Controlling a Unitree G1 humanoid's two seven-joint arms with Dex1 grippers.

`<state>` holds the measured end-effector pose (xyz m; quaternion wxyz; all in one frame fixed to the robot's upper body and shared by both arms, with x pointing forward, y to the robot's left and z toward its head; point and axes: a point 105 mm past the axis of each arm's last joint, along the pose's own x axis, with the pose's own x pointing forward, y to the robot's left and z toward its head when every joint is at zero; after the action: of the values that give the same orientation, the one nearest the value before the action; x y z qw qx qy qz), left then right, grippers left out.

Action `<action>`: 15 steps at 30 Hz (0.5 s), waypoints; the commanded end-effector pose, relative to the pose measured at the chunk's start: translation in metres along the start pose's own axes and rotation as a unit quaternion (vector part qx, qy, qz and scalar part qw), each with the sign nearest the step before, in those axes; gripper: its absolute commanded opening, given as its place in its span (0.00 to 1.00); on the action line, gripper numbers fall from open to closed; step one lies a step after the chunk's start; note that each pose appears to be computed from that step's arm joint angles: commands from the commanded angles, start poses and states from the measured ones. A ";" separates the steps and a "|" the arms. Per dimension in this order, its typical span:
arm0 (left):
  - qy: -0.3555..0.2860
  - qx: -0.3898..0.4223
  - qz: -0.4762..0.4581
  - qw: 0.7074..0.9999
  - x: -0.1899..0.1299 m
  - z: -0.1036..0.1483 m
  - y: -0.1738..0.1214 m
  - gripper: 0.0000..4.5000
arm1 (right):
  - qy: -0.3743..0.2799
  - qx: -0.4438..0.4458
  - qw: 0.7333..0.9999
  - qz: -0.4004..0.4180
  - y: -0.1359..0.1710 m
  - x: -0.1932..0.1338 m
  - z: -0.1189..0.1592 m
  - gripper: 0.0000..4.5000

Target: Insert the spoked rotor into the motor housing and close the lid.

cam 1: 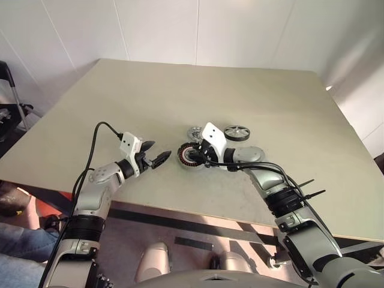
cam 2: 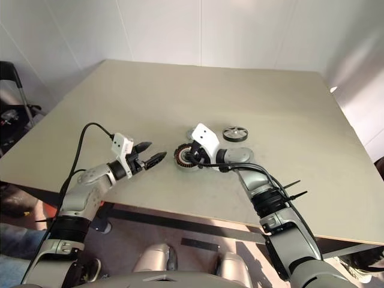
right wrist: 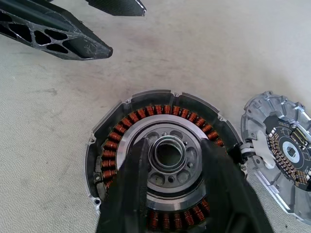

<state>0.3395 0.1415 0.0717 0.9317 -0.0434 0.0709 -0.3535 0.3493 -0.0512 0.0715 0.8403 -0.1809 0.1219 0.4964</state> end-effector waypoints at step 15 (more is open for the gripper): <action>-0.019 0.026 0.000 0.999 0.000 0.015 0.001 1.00 | -0.050 -0.005 0.998 -0.022 -0.013 0.000 0.033 0.69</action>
<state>0.3395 0.1417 0.0715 0.9320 -0.0403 0.0708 -0.3533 0.3560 -0.0444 0.0860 0.8503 -0.1675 0.1009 0.4887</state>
